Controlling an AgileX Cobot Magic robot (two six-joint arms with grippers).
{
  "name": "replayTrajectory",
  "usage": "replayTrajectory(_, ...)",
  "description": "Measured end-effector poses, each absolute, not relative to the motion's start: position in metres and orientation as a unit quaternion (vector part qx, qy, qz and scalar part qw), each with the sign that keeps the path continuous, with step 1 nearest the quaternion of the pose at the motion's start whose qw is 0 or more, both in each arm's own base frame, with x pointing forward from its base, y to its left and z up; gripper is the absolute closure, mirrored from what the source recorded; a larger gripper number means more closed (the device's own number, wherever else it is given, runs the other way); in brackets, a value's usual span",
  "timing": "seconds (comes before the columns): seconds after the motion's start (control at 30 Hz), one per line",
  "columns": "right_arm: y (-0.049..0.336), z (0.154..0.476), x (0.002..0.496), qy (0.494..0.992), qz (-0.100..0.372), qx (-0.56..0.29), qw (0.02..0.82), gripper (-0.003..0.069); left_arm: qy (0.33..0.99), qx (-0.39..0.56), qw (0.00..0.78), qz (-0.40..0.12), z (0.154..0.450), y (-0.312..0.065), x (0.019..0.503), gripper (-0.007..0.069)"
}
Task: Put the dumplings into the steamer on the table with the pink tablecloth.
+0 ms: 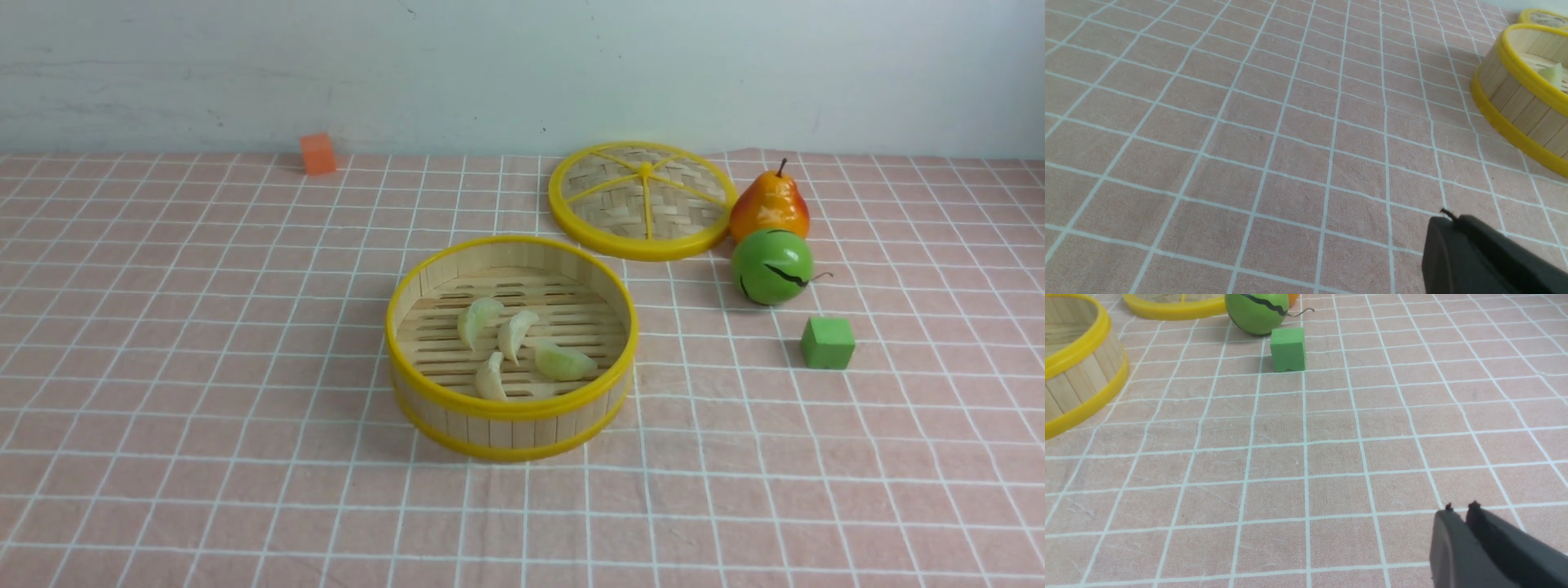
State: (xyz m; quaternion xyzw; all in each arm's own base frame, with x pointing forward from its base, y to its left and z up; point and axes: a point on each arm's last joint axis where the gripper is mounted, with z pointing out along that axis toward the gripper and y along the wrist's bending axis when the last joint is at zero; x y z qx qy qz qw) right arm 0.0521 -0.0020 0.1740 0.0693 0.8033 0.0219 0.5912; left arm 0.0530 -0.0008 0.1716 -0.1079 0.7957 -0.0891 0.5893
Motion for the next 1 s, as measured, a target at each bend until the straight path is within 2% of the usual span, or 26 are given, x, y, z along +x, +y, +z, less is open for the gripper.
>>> replayTrajectory(1.0,-0.0020,0.1740,0.0521,0.803,0.022,0.070,0.591,0.0570,0.796,-0.108,0.589,-0.089,0.1715,-0.0008,0.0529,0.0638)
